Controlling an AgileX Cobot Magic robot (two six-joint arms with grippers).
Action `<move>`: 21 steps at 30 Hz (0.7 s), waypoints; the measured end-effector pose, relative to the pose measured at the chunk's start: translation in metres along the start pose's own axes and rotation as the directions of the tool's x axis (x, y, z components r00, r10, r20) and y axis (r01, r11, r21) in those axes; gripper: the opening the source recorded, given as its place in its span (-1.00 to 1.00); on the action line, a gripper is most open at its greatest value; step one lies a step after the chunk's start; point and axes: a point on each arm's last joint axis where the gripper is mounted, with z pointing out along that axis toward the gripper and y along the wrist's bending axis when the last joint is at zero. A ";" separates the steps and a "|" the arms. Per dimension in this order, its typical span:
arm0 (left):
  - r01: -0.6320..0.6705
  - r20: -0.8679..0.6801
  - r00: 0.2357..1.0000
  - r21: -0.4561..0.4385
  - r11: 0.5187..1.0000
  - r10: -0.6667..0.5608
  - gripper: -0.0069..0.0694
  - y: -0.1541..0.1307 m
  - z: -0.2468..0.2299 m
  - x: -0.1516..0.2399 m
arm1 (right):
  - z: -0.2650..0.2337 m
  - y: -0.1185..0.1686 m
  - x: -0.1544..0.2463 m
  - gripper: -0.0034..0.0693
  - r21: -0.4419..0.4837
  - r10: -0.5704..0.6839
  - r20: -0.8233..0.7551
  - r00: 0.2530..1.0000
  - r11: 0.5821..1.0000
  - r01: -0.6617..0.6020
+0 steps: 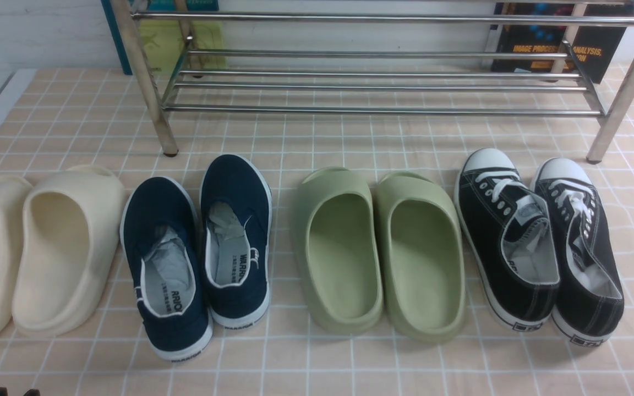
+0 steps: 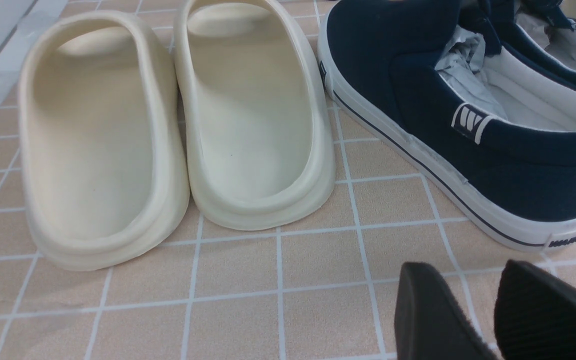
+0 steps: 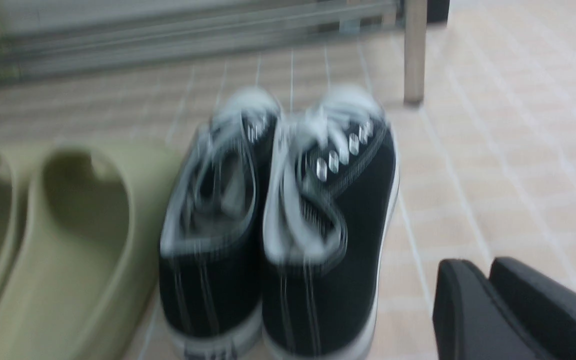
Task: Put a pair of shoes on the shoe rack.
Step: Use the right arm to grab the shoe closest to it
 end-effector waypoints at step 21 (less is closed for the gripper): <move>0.000 0.000 1.000 0.000 1.000 0.000 -0.19 0.000 0.000 0.000 | -0.034 -0.002 -0.075 -0.60 -0.319 0.434 0.711 0.553 0.900 -0.296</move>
